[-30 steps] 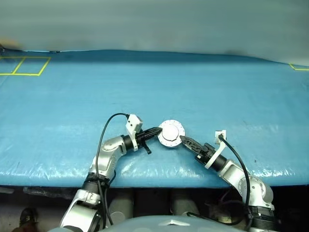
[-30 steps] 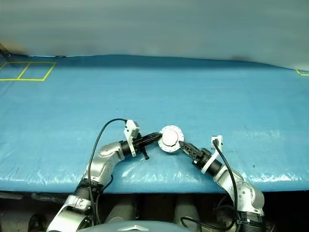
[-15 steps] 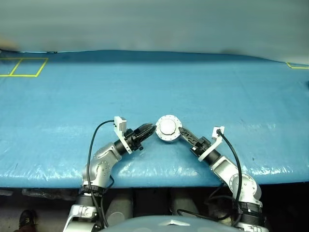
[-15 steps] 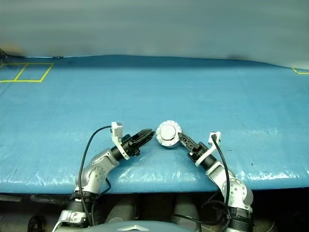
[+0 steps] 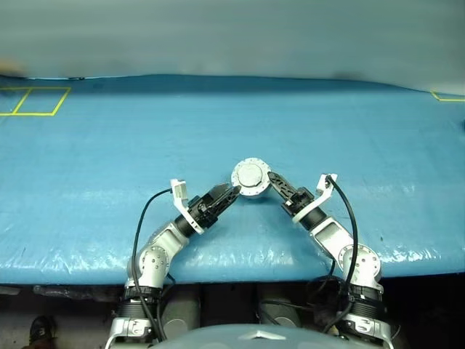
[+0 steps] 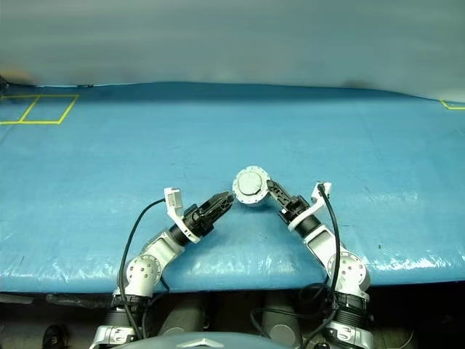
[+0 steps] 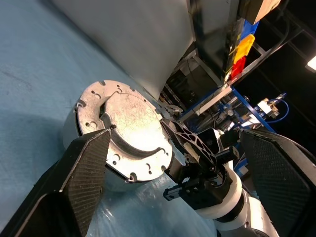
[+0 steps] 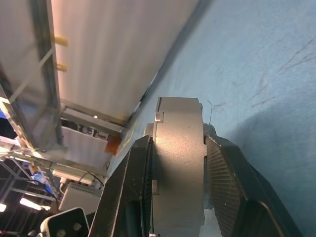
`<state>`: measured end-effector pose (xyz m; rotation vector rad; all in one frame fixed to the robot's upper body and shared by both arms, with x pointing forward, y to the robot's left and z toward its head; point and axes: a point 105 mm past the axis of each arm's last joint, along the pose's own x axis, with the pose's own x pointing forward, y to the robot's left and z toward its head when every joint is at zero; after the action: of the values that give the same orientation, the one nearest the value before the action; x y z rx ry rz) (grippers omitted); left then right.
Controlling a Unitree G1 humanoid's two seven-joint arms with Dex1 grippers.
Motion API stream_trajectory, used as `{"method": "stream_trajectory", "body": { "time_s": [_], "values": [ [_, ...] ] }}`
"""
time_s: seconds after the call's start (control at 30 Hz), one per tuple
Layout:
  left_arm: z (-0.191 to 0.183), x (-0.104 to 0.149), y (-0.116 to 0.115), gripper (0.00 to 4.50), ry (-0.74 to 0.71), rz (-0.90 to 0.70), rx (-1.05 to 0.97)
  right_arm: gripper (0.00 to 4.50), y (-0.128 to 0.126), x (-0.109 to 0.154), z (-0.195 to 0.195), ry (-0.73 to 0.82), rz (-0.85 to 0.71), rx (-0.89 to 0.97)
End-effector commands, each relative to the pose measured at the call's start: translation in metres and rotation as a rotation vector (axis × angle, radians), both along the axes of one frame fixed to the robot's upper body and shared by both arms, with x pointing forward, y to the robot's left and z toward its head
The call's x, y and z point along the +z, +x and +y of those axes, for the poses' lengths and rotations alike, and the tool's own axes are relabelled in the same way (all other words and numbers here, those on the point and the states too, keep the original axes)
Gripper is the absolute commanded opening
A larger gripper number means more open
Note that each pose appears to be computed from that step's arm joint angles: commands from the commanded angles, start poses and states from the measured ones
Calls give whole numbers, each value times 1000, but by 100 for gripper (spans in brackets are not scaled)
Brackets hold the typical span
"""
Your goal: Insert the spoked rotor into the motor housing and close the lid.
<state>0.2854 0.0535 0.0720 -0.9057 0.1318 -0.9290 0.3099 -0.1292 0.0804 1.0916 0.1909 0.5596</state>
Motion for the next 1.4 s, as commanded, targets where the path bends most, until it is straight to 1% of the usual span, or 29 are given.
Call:
{"method": "stream_trajectory", "body": {
  "time_s": [0.03,0.3,0.37,0.47,0.73,0.8,0.9,1.07,1.23,1.4],
  "values": [
    [5,6,6,449,-45,12,49,136,4,38,1,99,-127,7],
    [9,4,7,449,-79,36,78,136,8,58,-1,186,-162,-11],
    [7,4,6,449,-75,24,69,136,6,64,1,197,-181,2],
    [3,6,8,449,-104,35,55,136,3,70,5,200,-203,30],
    [-9,21,16,449,-300,91,-2,136,-6,83,18,225,-246,106],
    [-12,31,15,449,-362,75,-39,136,-8,83,21,225,-247,119],
    [-15,42,12,449,-401,39,-96,136,-8,79,23,197,-234,130],
    [-22,49,14,449,-418,35,-143,136,-14,82,30,208,-251,173],
    [-27,60,23,449,-460,13,-140,136,-20,83,40,181,-261,216],
    [-39,53,24,449,-429,46,-166,136,-28,91,48,185,-300,252]
  ]
}}
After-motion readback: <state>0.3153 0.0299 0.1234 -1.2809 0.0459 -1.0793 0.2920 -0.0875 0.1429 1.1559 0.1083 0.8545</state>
